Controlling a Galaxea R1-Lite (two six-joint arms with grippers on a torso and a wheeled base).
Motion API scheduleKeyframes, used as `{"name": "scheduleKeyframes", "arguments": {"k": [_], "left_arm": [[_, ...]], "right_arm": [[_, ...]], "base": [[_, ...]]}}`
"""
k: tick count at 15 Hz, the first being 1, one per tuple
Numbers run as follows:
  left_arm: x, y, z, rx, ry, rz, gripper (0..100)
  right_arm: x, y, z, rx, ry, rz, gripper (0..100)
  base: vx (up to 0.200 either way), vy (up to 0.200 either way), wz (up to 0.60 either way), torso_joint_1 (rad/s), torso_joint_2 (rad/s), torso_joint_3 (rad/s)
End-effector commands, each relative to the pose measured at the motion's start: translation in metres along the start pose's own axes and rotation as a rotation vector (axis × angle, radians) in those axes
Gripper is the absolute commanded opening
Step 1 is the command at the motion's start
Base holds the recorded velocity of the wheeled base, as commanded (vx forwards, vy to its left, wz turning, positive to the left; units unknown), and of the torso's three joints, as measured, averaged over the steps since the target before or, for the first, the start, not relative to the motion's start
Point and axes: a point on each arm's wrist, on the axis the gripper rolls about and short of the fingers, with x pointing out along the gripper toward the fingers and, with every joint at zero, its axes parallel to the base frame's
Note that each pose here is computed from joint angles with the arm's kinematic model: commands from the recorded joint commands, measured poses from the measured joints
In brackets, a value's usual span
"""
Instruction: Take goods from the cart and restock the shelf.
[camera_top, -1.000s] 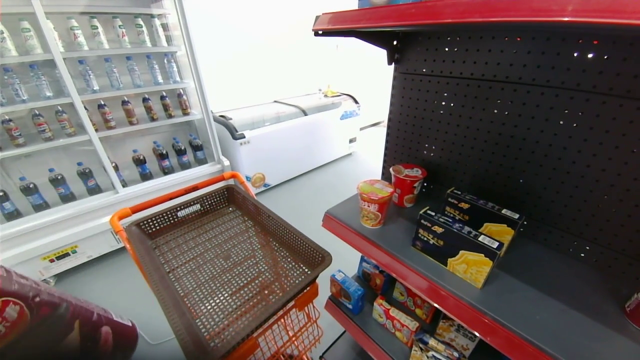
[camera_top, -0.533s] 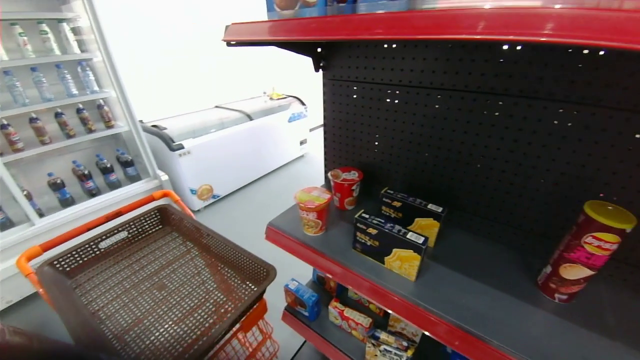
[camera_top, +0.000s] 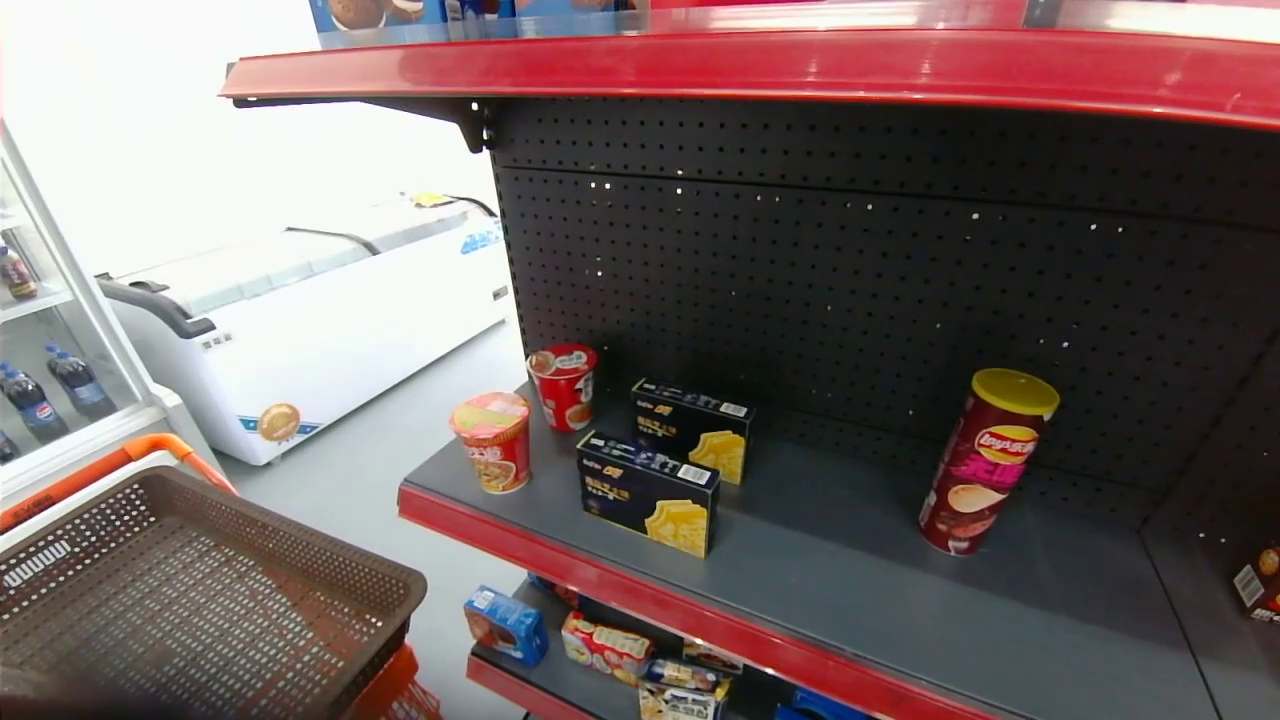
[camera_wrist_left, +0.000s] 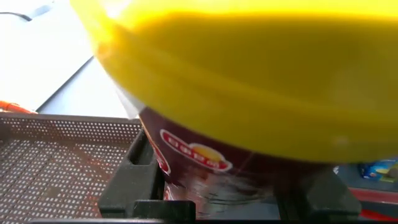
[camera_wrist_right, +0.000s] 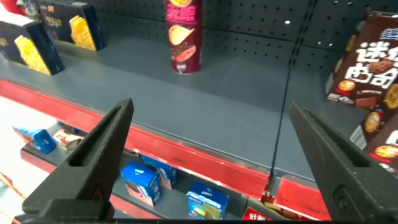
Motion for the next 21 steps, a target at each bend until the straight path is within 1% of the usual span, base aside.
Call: {"name": "scheduleKeyframes", "arguments": {"k": [1,5,13,21], "left_arm": [[0.0008,0.0000,-0.0014,-0.001,0.008,0.000,0],[-0.0012,-0.0001,-0.0027,0.000,-0.003,0.005,0],[-0.0012,-0.0001,-0.0040,-0.001,0.000,0.006,0],[-0.0010,-0.0002,-0.0049,-0.001,0.004,0.006,0]], "right_arm": [[0.0001,0.0000,0.0002,-0.001,-0.001,0.000,100],[0.0001,0.0000,0.0000,0.000,0.001,0.000,100],[0.0001,0.0000,0.0002,0.003,-0.001,0.000,100],[0.0001,0.0000,0.0002,0.002,-0.001,0.002,100]], "base": [[0.000,0.000,0.00,0.000,0.00,0.000],[0.000,0.000,0.00,-0.019,0.05,0.026],[0.000,0.000,0.00,-0.001,0.01,0.000],[0.000,0.000,-0.60,0.000,0.01,0.006]]}}
